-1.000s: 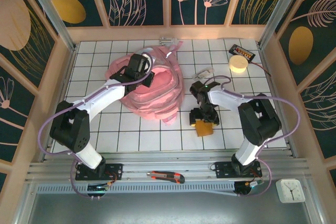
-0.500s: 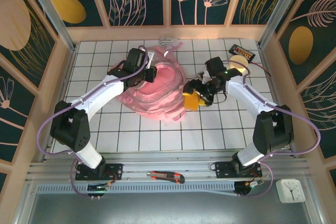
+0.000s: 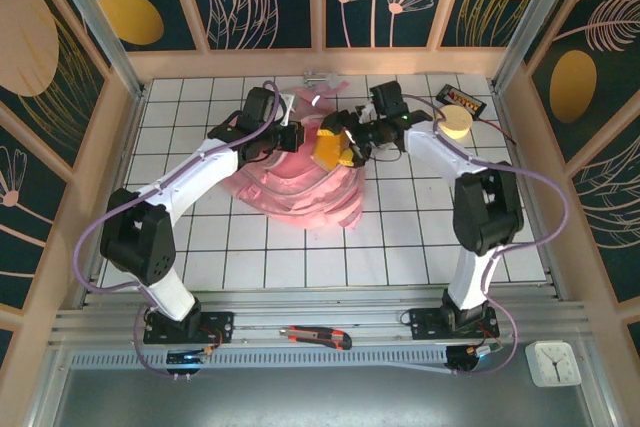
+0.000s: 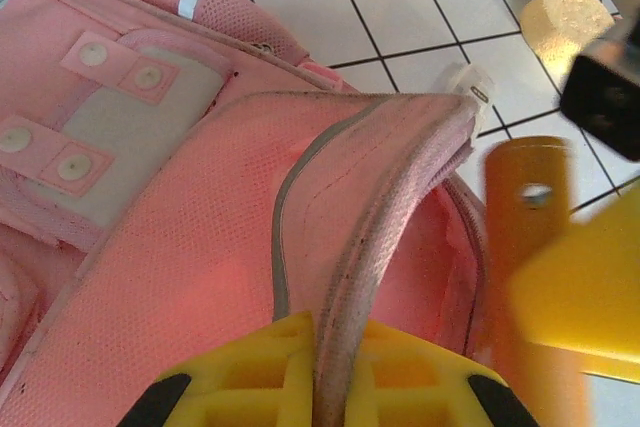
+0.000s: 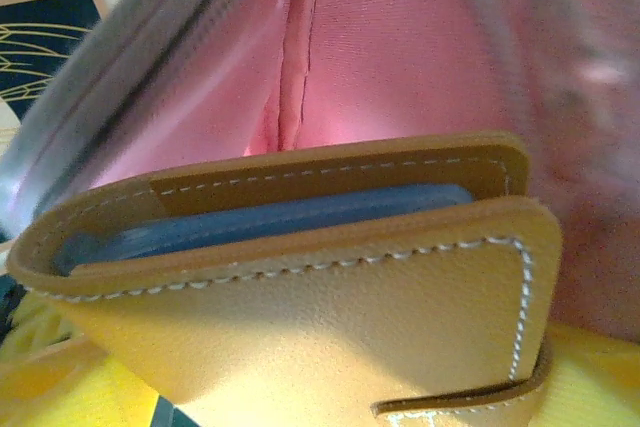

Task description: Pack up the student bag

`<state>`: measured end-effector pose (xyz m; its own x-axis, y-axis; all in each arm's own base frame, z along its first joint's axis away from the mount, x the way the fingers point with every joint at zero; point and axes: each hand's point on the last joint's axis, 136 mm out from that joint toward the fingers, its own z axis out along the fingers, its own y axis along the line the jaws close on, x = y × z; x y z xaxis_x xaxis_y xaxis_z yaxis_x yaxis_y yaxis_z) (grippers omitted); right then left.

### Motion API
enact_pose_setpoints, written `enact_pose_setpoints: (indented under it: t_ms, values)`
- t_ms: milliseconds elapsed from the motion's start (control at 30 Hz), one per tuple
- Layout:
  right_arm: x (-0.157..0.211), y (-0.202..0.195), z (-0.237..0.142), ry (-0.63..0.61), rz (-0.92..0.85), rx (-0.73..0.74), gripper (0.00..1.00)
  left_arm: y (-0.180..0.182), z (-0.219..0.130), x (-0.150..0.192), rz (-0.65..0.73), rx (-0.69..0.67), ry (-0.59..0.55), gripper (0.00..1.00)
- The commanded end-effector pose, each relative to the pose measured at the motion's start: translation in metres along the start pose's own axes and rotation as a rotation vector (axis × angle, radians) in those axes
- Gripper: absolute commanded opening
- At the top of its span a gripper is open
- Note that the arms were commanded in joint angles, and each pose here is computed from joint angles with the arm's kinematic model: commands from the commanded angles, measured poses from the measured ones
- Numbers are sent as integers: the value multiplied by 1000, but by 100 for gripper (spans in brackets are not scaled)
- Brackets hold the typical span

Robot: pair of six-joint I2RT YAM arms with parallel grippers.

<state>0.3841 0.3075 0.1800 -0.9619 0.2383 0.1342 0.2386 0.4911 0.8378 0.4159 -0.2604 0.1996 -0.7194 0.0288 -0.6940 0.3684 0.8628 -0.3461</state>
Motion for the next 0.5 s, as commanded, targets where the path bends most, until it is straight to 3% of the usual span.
enact_pose_setpoints:
  t_ms: [0, 133, 467]
  values:
    - [2, 25, 16, 38, -16, -57, 94, -31, -16, -43, 2, 112, -151, 0]
    - [2, 21, 23, 41, -9, -42, 98, -26, -15, -40, 13, 87, -154, 0]
    - [10, 6, 10, 11, -43, 14, 99, -6, -15, -41, 26, -24, -164, 0]
